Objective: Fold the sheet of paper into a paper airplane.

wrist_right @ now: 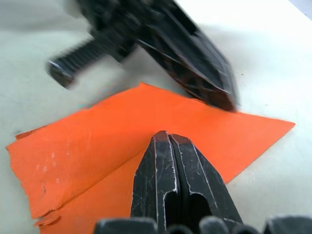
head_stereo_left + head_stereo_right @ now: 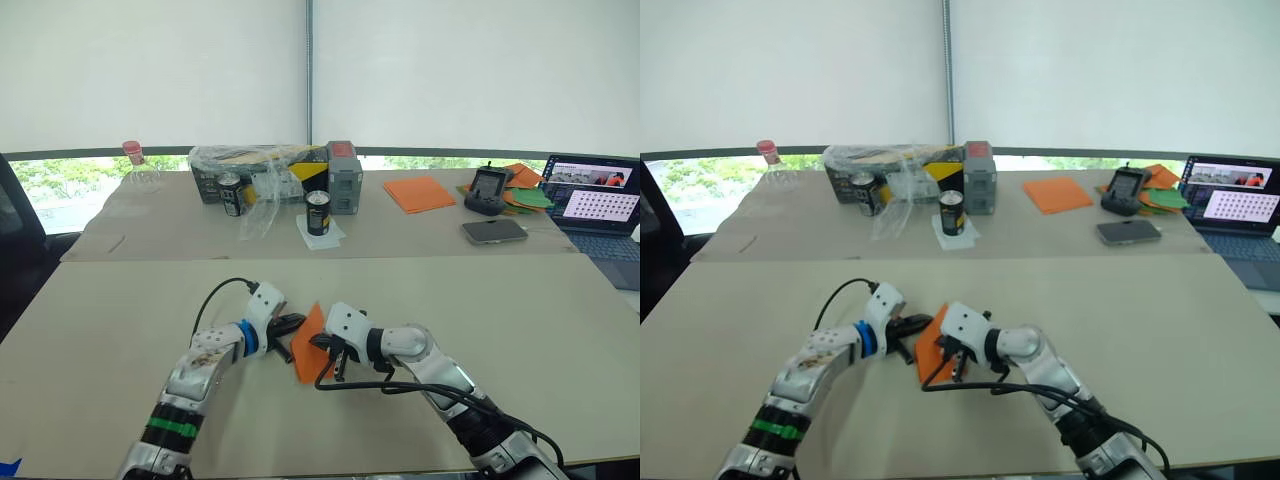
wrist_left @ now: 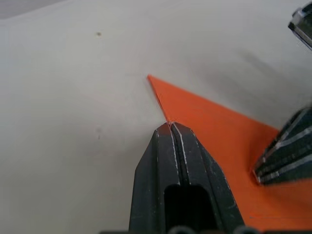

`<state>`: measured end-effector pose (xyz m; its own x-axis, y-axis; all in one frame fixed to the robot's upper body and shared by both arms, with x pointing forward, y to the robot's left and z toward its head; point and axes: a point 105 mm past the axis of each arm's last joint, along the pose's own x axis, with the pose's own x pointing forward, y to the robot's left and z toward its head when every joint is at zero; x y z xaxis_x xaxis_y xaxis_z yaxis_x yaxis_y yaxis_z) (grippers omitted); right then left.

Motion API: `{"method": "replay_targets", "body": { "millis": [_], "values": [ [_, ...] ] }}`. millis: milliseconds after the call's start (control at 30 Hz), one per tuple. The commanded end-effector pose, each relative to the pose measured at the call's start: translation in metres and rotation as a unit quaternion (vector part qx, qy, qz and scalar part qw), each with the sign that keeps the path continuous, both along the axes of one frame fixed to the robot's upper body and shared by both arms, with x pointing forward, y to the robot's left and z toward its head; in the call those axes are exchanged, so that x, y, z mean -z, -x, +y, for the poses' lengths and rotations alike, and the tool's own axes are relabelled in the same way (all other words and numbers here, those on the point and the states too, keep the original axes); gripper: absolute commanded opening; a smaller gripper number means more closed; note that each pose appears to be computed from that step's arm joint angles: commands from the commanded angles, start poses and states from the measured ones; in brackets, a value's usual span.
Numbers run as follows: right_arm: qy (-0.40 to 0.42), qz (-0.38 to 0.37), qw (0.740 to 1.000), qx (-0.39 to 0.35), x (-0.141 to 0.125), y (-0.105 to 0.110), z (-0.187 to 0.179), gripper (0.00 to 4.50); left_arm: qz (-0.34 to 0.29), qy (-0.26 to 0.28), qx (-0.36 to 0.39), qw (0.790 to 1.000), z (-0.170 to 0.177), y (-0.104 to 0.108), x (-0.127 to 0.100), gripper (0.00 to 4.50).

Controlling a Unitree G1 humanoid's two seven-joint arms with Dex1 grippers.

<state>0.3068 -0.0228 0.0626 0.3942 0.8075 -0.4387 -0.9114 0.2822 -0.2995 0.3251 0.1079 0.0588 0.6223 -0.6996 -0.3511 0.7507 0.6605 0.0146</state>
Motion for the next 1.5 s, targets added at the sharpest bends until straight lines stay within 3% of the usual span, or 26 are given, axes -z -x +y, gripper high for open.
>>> {"method": "replay_targets", "body": {
  "millis": [33,200,433,633,800,1000,1200,1500],
  "values": [
    [0.047,0.054,0.997,0.007,0.033,0.009,-0.011,0.0,0.066,-0.021,0.015,0.997,0.001,0.023,0.031,0.02],
    [0.047,0.054,0.997,0.005,0.034,0.009,-0.01,0.0,0.067,-0.009,0.006,0.998,0.002,0.025,0.029,0.02],
    [0.048,0.057,0.997,0.005,0.035,0.01,-0.011,0.0,0.008,0.07,-0.087,0.994,0.026,-0.023,-0.012,0.02],
    [0.046,0.057,0.997,0.008,0.035,0.009,-0.01,0.0,0.001,0.085,-0.02,0.996,0.001,-0.023,-0.023,0.02],
    [0.045,0.057,0.997,0.012,0.035,0.009,-0.01,0.0,0.009,0.083,0.013,0.996,-0.013,-0.017,-0.02,0.02],
    [0.046,0.058,0.997,0.015,0.036,0.009,-0.012,0.0,0.02,0.04,0.038,0.998,-0.013,-0.01,-0.003,0.02],
    [0.046,0.058,0.997,0.016,0.035,0.009,-0.012,0.0,0.027,-0.005,0.013,1.0,0.003,-0.008,0.014,0.02],
    [0.052,0.062,0.997,0.006,0.038,0.013,-0.013,0.0,0.048,-0.046,0.062,0.996,0.02,0.03,0.04,0.02]
  ]
}}
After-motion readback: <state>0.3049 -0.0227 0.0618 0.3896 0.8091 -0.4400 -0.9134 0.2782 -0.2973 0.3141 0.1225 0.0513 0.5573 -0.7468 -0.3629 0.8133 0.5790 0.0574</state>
